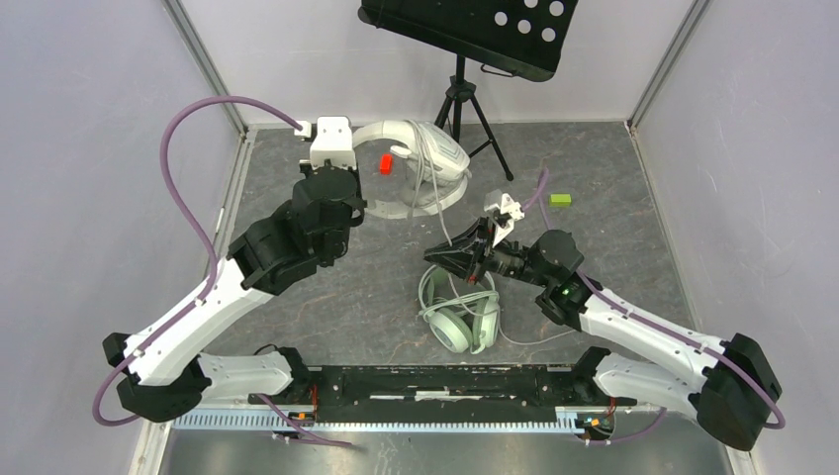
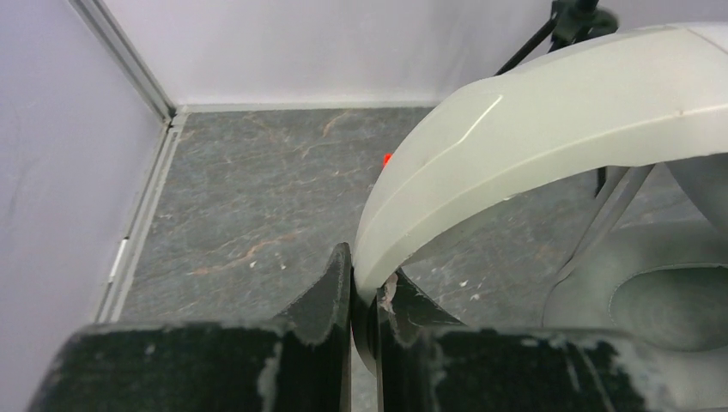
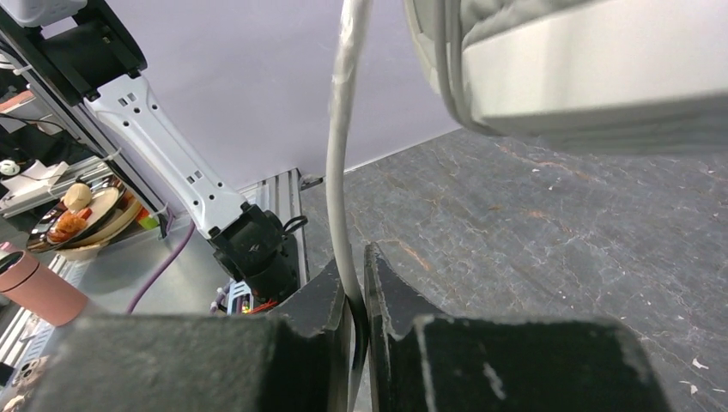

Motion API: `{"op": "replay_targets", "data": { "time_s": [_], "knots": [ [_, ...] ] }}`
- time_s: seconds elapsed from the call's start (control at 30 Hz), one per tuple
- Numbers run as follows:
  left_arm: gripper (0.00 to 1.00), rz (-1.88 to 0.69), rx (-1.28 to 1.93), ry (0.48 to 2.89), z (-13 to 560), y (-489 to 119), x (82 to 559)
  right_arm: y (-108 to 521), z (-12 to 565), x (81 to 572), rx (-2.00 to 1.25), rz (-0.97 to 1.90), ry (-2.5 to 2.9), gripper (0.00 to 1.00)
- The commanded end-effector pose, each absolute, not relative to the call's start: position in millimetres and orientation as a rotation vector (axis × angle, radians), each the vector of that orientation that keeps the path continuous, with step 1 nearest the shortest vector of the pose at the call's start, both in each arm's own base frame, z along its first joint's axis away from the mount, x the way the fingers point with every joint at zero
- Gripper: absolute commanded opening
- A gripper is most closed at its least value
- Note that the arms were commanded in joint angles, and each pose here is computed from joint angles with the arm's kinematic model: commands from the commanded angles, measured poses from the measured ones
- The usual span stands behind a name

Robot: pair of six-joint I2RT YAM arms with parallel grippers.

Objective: Wrap the headphones
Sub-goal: Wrap the headphones cable around the headphones.

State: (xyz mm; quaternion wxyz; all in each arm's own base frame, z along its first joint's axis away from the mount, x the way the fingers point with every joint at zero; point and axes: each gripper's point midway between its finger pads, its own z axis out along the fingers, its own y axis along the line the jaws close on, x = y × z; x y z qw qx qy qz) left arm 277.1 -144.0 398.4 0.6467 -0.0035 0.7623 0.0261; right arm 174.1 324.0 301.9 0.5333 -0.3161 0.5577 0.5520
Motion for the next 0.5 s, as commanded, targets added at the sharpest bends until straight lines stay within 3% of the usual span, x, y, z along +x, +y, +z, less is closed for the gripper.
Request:
{"op": "replay_targets", "data": {
  "time_s": [0.0, 0.3, 0.47],
  "knots": [
    [0.02, -0.219, -0.314, 1.524, 457.9, -144.8, 280.6, 325.6, 317.0, 175.5, -0.732, 1.275, 1.259, 0.12],
    [0.02, -0.255, -0.349, 1.506, 452.8, -156.5, 288.8, 340.1, 308.8, 162.8, -0.829, 1.248, 1.217, 0.02],
    [0.02, -0.285, -0.375, 1.486, 457.0, -157.4, 289.3, 342.8, 302.6, 162.0, -0.852, 1.209, 1.227, 0.01]
  ]
}}
